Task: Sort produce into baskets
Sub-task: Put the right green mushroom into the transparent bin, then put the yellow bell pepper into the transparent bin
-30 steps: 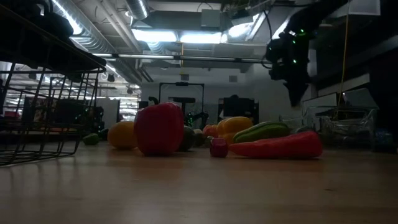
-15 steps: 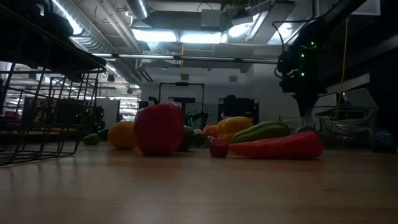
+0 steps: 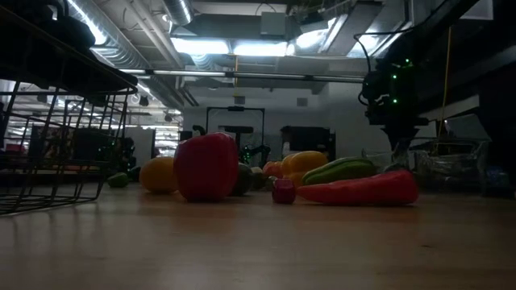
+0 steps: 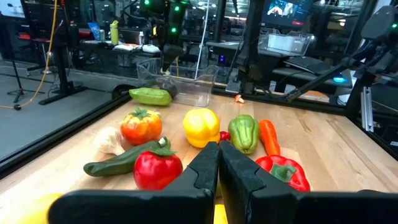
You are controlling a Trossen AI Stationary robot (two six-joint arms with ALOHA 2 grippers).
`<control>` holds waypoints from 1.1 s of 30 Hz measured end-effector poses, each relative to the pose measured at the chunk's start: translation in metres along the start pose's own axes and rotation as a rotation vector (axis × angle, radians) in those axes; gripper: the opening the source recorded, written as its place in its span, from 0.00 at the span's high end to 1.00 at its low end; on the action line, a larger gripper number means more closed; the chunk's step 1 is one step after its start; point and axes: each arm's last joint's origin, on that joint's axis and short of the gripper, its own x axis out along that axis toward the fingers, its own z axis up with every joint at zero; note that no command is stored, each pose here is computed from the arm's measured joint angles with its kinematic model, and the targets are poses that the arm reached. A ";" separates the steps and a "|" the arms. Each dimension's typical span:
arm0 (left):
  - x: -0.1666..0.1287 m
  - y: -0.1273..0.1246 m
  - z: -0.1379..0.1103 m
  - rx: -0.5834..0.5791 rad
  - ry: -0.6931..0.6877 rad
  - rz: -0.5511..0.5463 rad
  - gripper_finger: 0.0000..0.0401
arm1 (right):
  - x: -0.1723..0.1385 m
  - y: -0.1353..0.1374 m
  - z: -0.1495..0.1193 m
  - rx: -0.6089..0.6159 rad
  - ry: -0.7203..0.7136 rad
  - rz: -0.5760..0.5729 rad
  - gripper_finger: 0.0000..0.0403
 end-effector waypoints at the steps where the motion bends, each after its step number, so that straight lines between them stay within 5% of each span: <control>1: 0.000 0.000 0.000 0.000 0.000 0.001 0.97 | 0.000 0.000 0.000 0.000 0.000 0.000 0.75; 14: 0.000 0.000 0.000 0.000 0.000 0.000 0.97 | 0.000 0.000 0.003 0.028 -0.027 -0.004 0.55; 23: 0.000 0.000 0.000 0.000 0.000 0.000 0.97 | -0.006 0.003 0.009 0.025 -0.084 0.139 0.55; 33: 0.000 0.000 0.000 0.000 0.000 0.000 0.97 | -0.047 0.009 0.035 -0.012 -0.227 0.153 0.55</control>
